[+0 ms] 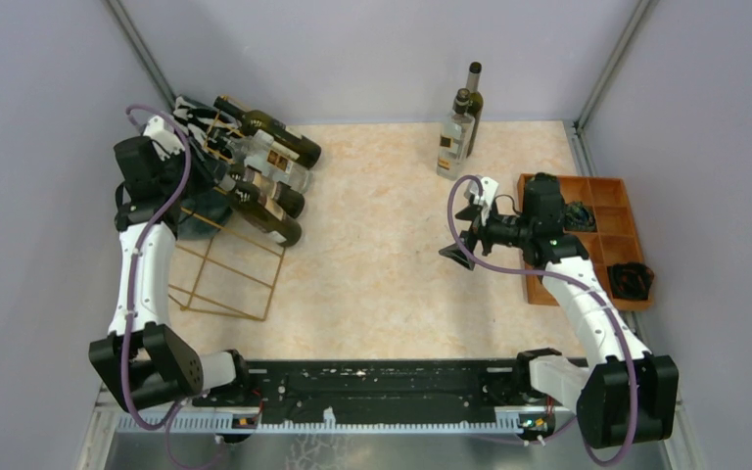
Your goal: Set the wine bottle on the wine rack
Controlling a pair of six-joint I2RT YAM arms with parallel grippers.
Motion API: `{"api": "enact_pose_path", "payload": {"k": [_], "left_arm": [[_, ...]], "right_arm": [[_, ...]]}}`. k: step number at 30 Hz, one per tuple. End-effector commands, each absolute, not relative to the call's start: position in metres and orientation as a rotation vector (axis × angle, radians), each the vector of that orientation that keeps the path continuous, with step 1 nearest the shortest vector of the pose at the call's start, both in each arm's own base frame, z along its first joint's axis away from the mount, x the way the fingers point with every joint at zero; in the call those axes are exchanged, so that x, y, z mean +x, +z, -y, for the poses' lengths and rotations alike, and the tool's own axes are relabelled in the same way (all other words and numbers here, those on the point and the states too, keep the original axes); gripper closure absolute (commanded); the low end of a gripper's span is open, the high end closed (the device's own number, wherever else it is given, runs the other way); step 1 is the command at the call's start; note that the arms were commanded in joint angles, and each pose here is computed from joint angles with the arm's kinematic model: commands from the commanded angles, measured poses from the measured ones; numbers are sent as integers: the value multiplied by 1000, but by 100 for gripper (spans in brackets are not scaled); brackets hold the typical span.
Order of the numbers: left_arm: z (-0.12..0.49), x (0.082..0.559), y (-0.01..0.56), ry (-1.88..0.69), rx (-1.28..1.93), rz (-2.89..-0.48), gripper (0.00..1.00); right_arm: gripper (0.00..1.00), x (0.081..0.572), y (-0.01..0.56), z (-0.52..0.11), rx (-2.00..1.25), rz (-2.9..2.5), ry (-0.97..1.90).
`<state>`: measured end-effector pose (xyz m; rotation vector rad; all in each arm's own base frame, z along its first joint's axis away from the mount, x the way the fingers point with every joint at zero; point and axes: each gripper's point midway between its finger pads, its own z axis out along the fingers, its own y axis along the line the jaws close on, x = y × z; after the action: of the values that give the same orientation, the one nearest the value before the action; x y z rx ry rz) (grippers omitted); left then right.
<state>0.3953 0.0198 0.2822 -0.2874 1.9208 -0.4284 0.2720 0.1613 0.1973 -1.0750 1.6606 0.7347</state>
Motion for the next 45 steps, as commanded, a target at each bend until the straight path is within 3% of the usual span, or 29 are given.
{"api": "enact_pose_path", "payload": {"k": [1, 7, 18, 39, 42, 45], "left_arm": [[-24, 403, 295, -420, -275, -1868, 100], [-26, 406, 286, -417, -282, -1895, 99], [-38, 405, 262, -353, -348, -1946, 56], [-81, 405, 249, -104, -499, -1912, 14], [-88, 404, 249, -67, -530, -1906, 2], [-92, 403, 249, -44, -554, -1903, 1]], "right_arm": [[2, 274, 205, -164, -1089, -1609, 739], [2, 274, 205, -164, -1091, -1609, 739], [2, 273, 205, -164, -1093, -1607, 740], [2, 272, 207, -164, -1098, -1598, 738], [2, 272, 207, -165, -1099, -1598, 740], [2, 272, 207, -165, -1099, -1599, 742]]}}
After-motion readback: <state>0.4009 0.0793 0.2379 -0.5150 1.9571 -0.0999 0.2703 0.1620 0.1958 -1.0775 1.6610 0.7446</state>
